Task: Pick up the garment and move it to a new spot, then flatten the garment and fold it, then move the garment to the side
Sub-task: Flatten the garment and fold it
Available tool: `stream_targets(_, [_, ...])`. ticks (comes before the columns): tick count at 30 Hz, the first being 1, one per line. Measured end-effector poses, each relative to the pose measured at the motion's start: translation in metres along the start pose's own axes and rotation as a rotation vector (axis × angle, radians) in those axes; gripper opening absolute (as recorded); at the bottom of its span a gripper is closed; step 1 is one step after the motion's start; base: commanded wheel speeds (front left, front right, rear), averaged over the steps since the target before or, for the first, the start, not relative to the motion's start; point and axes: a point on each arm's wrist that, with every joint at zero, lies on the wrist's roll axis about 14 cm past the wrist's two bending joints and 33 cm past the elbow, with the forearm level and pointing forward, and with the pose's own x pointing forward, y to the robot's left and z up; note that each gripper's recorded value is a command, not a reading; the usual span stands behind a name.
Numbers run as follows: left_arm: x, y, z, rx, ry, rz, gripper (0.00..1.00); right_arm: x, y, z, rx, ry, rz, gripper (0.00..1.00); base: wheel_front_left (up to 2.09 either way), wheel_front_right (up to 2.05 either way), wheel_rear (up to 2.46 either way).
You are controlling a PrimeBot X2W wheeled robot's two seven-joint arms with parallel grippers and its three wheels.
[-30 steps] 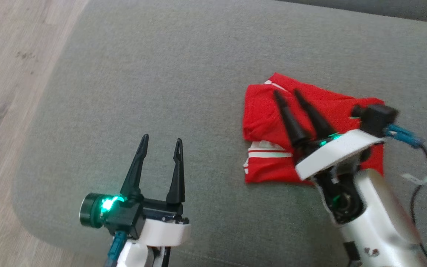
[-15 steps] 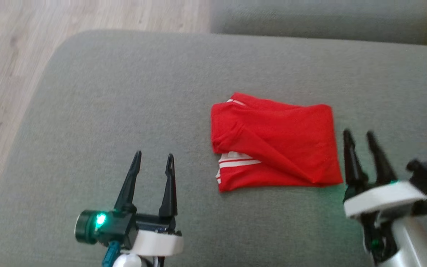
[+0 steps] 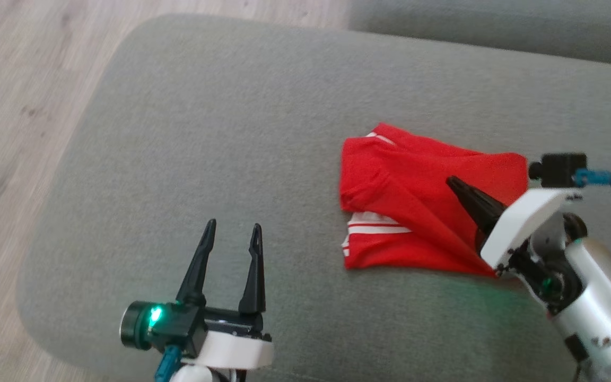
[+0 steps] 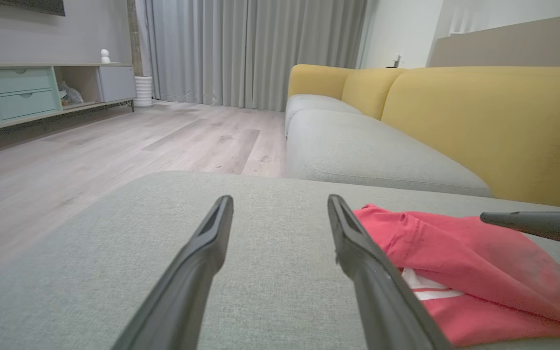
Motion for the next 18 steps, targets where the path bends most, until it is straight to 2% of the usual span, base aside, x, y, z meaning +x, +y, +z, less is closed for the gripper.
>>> stream_targets(4, [0.004,0.011,-0.002,0.008,0.008,0.038,1.0,0.016,0.001,-0.027,-0.016,0.179,0.038,0.0,0.0,0.0,0.0])
stream_targets(7, [0.007,0.014,-0.001,0.013,0.008,0.047,1.0,0.016,0.02,-0.061,0.022,0.322,0.11,0.0,0.0,0.0,0.0])
stream_targets(9, [0.008,0.014,-0.002,0.015,0.008,0.05,1.0,0.01,0.04,-0.071,0.074,0.375,0.181,0.0,0.0,0.0,0.0])
stream_targets(12, [0.01,0.01,0.001,0.012,-0.001,0.035,1.0,-0.002,0.06,-0.059,0.138,0.331,0.257,0.0,0.0,0.0,0.0])
stream_targets(14, [0.011,0.006,0.003,0.009,-0.009,0.023,1.0,-0.009,0.053,-0.042,0.142,0.226,0.239,0.0,0.0,0.0,0.0])
stream_targets(15, [0.011,0.004,0.004,0.009,-0.013,0.016,1.0,-0.012,0.044,-0.031,0.14,0.154,0.21,0.16,0.0,0.0,0.0])
stream_targets(16, [0.011,0.002,0.005,0.007,-0.016,0.008,1.0,-0.017,0.033,-0.019,0.13,0.075,0.171,0.84,0.0,0.0,0.0])
stream_targets(17, [0.012,-0.001,0.005,0.006,-0.019,0.001,1.0,-0.022,0.02,-0.009,0.112,-0.004,0.125,1.0,0.0,0.0,0.0])
stream_targets(18, [0.012,-0.002,0.006,0.005,-0.02,-0.005,1.0,-0.028,0.007,0.0,0.084,-0.077,0.078,1.0,0.0,0.0,0.0])
